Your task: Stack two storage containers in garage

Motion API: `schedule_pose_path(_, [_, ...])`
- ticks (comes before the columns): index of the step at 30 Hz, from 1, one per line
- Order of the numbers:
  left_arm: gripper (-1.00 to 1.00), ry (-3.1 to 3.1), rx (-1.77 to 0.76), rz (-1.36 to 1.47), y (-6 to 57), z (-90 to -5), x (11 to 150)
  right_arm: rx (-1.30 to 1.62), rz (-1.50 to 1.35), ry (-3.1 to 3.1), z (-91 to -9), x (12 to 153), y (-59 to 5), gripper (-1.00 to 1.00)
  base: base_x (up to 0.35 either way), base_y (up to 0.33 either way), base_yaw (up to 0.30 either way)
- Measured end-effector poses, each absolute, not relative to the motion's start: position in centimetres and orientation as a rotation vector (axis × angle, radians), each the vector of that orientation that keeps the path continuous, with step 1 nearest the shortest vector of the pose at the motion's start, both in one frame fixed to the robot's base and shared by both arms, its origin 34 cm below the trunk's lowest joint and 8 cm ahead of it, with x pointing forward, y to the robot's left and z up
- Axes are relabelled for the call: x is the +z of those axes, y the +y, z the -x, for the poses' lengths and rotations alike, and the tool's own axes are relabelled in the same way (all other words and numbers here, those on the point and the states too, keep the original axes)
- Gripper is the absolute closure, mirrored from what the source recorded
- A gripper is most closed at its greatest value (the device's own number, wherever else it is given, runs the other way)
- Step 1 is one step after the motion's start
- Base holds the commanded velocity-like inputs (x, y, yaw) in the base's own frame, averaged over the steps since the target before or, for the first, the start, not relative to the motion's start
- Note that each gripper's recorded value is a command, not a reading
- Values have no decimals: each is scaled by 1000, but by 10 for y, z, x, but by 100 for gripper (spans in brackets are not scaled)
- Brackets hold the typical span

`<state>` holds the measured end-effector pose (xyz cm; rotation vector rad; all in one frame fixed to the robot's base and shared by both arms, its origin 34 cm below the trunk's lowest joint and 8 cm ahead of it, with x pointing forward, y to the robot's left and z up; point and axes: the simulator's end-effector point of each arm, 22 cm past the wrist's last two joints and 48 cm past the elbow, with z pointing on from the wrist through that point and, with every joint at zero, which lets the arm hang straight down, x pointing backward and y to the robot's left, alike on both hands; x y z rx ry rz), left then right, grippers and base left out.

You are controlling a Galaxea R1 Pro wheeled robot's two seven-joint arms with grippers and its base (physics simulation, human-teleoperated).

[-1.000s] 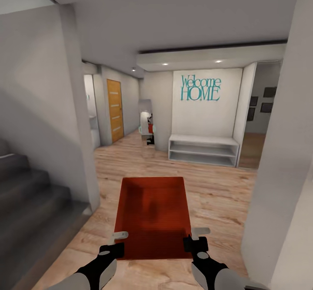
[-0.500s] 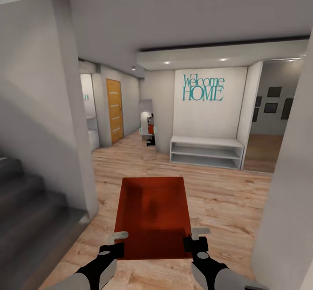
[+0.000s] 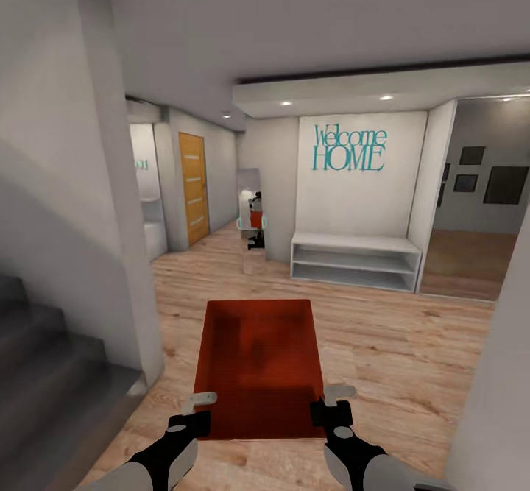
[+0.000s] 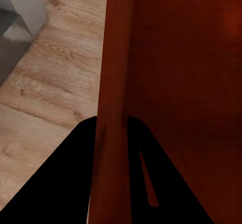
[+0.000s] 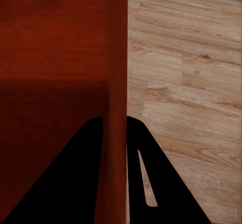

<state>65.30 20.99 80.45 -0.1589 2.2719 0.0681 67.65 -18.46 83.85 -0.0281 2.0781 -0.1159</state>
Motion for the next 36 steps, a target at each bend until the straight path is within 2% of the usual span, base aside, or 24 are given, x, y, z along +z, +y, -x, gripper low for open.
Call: schedule_pose_path(36, [100,2280,72,152,211,-651,802,-114,22,2085,-674,836,-184,100,323,7,0])
